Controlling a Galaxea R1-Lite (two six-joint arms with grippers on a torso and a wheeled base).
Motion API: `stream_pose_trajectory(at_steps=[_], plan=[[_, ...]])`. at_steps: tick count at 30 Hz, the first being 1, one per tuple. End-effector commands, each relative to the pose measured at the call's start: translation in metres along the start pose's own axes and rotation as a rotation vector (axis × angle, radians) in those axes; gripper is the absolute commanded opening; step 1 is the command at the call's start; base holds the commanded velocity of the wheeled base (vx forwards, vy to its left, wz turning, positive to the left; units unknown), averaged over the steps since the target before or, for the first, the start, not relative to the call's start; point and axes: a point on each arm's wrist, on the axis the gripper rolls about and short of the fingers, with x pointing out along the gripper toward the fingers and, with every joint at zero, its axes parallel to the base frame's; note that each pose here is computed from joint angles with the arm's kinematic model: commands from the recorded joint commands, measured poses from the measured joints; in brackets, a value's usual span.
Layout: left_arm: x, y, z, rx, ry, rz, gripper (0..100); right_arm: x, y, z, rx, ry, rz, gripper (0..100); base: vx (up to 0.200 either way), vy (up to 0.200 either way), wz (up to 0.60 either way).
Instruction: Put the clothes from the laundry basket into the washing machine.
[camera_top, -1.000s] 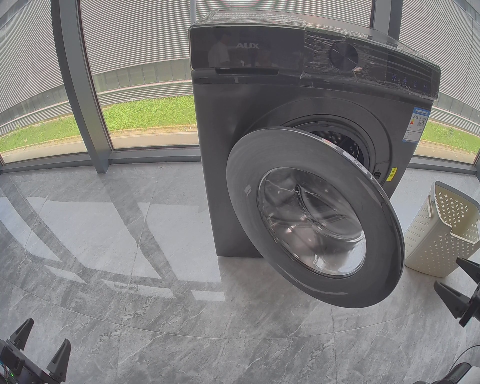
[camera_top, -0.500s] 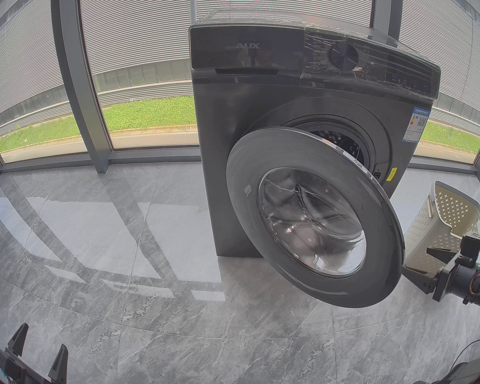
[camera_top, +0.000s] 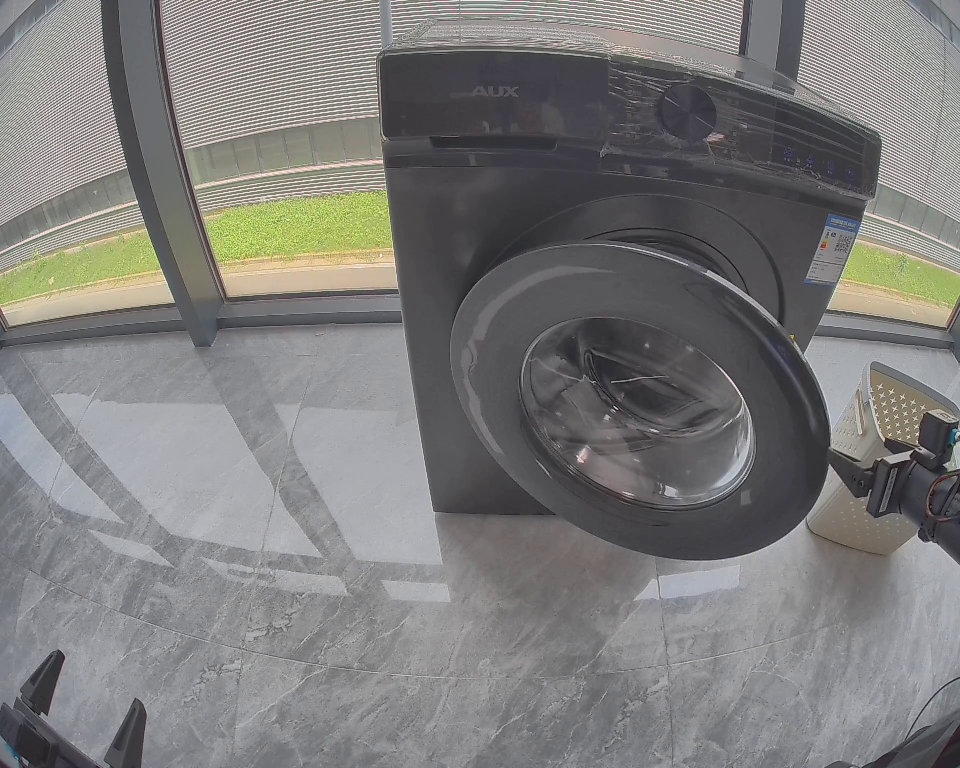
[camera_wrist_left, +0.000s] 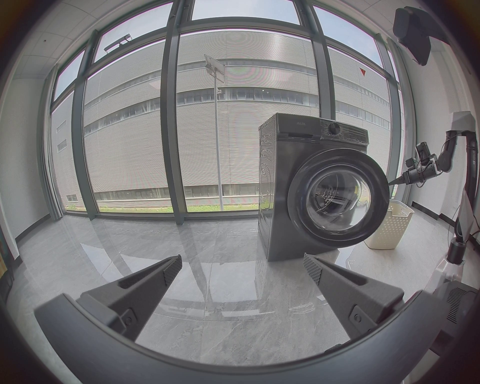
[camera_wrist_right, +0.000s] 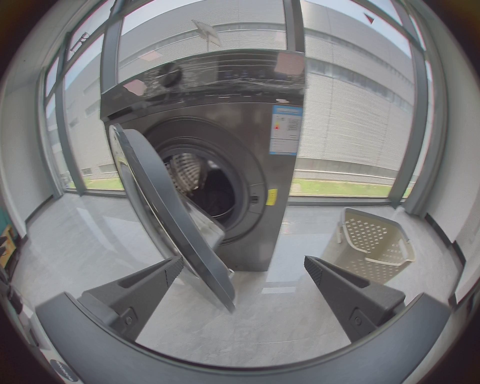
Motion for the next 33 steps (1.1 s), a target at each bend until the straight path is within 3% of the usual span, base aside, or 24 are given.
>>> stream_pose_trajectory(at_steps=[1,4,5,6,8,11,16,20,30,33], plan=[[0.001,0.0,-0.005,0.001,0.008,-0.004,100,-0.002,-0.017,-0.019,0.005,0.043,-0.012,100,0.0,0.0,0.0],[0.001,0.0,-0.005,0.0,0.01,-0.001,100,-0.022,-0.002,-0.034,0.004,0.059,0.177,100,0.0,-0.067,0.0],[0.001,0.0,-0.005,0.0,0.01,-0.001,100,-0.023,-0.002,-0.035,0.004,0.06,0.188,100,0.0,-0.2,0.0],[0.001,0.0,-0.005,0.001,0.01,-0.001,100,-0.033,0.013,-0.042,-0.008,0.065,0.331,100,0.0,-0.2,0.0],[0.001,0.0,-0.005,0.001,0.01,-0.001,100,-0.039,0.027,-0.047,-0.005,0.082,0.437,100,0.0,-0.2,0.0],[0.001,0.0,-0.005,0.001,0.01,-0.001,100,-0.041,0.042,-0.046,0.032,0.092,0.533,100,0.0,-0.2,0.0],[0.001,0.0,-0.005,0.001,0.01,0.001,100,-0.032,0.051,-0.029,0.075,0.064,0.569,100,0.0,-0.2,0.0],[0.001,0.0,-0.005,0.003,0.01,0.002,100,-0.024,0.055,-0.026,0.138,0.089,0.578,100,0.0,-0.2,0.0],[0.001,0.0,-0.005,0.001,0.01,0.001,100,-0.013,0.064,-0.03,0.135,0.087,0.617,100,0.0,-0.02,0.0],[0.001,0.0,-0.005,0.001,0.01,0.001,100,-0.009,0.068,-0.033,0.132,0.095,0.627,100,0.2,0.0,0.0]])
